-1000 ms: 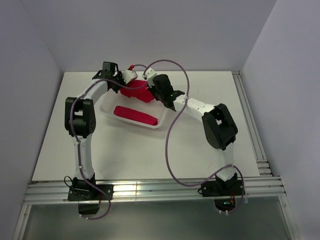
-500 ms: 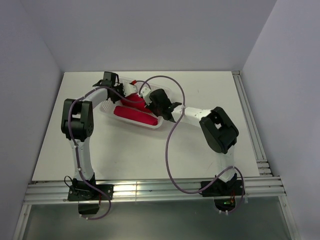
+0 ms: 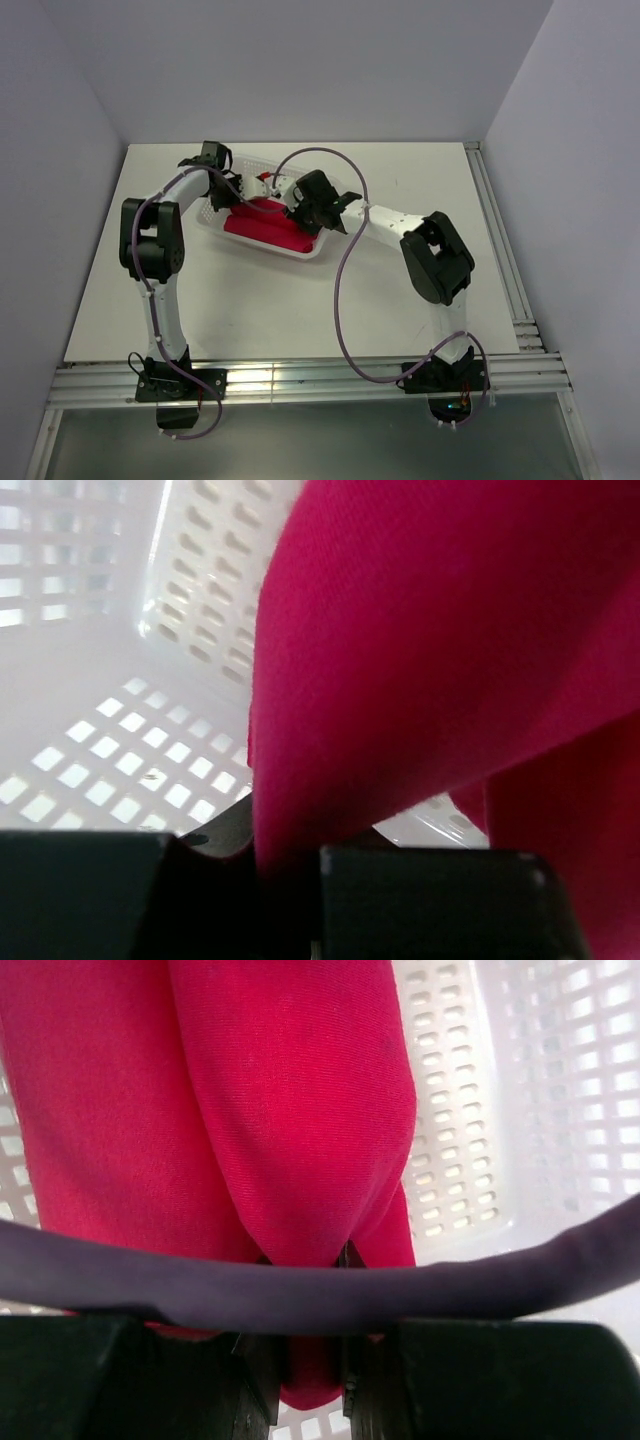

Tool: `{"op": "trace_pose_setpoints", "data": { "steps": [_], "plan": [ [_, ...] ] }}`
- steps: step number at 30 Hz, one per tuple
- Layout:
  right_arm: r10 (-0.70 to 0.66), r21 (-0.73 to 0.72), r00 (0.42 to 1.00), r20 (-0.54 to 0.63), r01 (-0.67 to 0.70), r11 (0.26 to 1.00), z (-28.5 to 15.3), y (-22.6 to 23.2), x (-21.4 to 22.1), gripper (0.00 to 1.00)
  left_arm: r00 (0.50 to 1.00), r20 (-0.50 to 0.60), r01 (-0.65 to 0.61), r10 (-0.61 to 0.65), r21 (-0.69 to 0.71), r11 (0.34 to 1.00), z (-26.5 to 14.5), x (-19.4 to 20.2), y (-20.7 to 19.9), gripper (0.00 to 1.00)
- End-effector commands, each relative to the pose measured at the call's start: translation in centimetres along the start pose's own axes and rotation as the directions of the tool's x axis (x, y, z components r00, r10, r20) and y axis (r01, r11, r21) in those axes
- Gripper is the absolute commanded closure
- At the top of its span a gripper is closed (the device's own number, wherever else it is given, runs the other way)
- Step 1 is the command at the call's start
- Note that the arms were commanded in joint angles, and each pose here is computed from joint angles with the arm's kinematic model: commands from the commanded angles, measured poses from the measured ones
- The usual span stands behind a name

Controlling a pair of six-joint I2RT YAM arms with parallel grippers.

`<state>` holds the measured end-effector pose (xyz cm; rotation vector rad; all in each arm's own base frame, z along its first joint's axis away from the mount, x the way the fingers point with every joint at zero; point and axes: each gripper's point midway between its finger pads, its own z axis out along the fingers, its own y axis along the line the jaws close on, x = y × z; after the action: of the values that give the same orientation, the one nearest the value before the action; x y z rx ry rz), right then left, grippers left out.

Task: Roll the t-shirts
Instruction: Place the rolled tshirt into the container

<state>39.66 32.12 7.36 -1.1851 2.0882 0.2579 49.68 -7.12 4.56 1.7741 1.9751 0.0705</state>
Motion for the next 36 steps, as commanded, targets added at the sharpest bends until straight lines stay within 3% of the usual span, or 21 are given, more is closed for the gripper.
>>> {"op": "trace_pose_setpoints", "data": {
  "steps": [1, 3, 8, 20, 36],
  "plan": [
    [0.009, -0.065, 0.994, -0.108, -0.016, 0.998, -0.7, 0.6, 2.4, 1.00, 0.998, -0.056, -0.024, 0.023, -0.033, 0.999, -3.1, 2.2, 1.8, 0.93],
    [0.005, -0.066, 0.994, -0.114, -0.012, 0.998, -0.5, 0.6, 2.6, 1.00, 0.999, -0.050, -0.018, 0.017, -0.015, 1.000, -3.2, 2.2, 1.4, 0.87],
    [-0.003, -0.083, 0.993, -0.122, -0.007, 0.997, -0.5, 0.9, 2.8, 0.99, 0.998, -0.038, -0.041, 0.042, 0.025, 0.999, -3.4, 2.1, 0.5, 0.82],
    [-0.012, -0.109, 0.993, -0.113, -0.001, 0.994, -0.6, 1.2, 2.3, 0.78, 0.994, -0.015, -0.109, 0.110, 0.064, 0.992, -5.3, 1.6, 0.0, 0.61],
    [-0.025, -0.163, 0.995, -0.094, 0.010, 0.987, -0.9, 2.4, 1.7, 0.45, 0.979, -0.021, -0.200, 0.203, 0.095, 0.975, -7.5, 2.0, 0.0, 0.59]
  ]
}}
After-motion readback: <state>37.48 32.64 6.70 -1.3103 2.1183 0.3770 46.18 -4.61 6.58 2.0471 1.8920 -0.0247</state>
